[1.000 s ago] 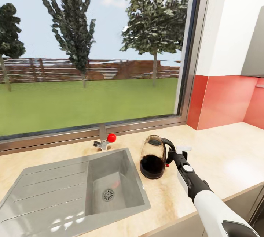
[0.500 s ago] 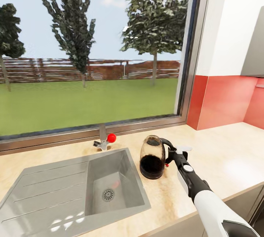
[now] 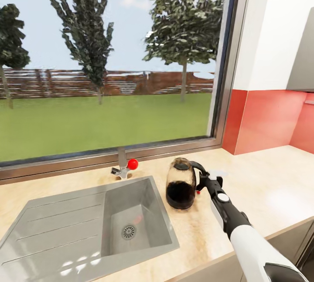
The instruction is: Set up a coffee station on the kitchen countertop: keep the coffee maker on the countertop, move the bottle of coffee from the kitchen shelf to the counter next to the coffee maker, place a paper coffee filter on top of the coffee maker, put the saucer next to the coffee maker with the coffee cup on the saucer, and place the electric kettle next to the coffee maker.
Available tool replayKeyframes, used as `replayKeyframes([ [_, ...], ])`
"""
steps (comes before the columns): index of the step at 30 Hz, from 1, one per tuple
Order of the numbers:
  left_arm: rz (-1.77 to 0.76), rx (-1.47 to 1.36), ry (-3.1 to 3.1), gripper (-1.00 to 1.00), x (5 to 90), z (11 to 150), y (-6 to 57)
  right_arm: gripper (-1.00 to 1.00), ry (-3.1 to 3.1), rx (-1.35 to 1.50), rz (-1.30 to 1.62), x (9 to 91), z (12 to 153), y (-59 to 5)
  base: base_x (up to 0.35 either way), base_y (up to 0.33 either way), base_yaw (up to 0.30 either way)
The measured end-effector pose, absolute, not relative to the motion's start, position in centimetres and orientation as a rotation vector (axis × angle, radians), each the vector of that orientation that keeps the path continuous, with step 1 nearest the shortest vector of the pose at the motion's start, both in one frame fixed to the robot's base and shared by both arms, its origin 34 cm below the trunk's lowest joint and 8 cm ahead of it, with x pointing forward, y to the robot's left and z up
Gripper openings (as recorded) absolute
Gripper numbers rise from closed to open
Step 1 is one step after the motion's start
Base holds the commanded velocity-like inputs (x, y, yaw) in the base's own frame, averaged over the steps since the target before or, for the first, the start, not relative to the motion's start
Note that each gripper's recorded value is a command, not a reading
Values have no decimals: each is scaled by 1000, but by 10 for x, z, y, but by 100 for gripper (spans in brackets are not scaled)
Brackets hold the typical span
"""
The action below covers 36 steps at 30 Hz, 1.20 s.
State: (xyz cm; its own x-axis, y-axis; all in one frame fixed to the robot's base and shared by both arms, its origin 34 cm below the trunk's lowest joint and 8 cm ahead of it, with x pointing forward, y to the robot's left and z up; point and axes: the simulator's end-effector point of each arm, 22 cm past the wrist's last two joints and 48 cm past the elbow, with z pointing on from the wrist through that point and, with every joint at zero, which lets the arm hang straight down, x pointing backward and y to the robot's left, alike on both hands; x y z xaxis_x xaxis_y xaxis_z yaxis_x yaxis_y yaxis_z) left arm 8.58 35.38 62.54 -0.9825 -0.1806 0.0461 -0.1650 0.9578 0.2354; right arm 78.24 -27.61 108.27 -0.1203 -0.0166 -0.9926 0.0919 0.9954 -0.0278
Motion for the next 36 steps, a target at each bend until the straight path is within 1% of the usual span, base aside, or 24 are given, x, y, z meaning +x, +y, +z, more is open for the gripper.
replayKeyframes([
  [5,-360,264,-3037,100,77,626,354,-100,1614,-4,-97,790,1123,-258,0,0,0],
  [8,-372,260,-3038,100,75,626,359,-100,1633,-55,-69,794,1149,-222,0,0,0],
  [12,-352,261,-3034,100,65,625,351,-100,1638,-51,-25,792,1147,-205,0,-10,0],
  [18,-346,266,-3030,100,63,625,350,-100,1615,-53,20,791,1161,-181,-51,-224,19],
  [24,-347,275,-3030,100,63,625,350,-100,1581,-47,45,790,1179,-167,-179,-235,240],
  [31,-347,280,-3033,100,65,625,350,-100,1577,-48,46,789,1182,-167,-217,-26,275],
  [36,-347,282,-3037,100,66,625,350,-100,1574,-48,46,788,1184,-167,-60,-1,275],
])
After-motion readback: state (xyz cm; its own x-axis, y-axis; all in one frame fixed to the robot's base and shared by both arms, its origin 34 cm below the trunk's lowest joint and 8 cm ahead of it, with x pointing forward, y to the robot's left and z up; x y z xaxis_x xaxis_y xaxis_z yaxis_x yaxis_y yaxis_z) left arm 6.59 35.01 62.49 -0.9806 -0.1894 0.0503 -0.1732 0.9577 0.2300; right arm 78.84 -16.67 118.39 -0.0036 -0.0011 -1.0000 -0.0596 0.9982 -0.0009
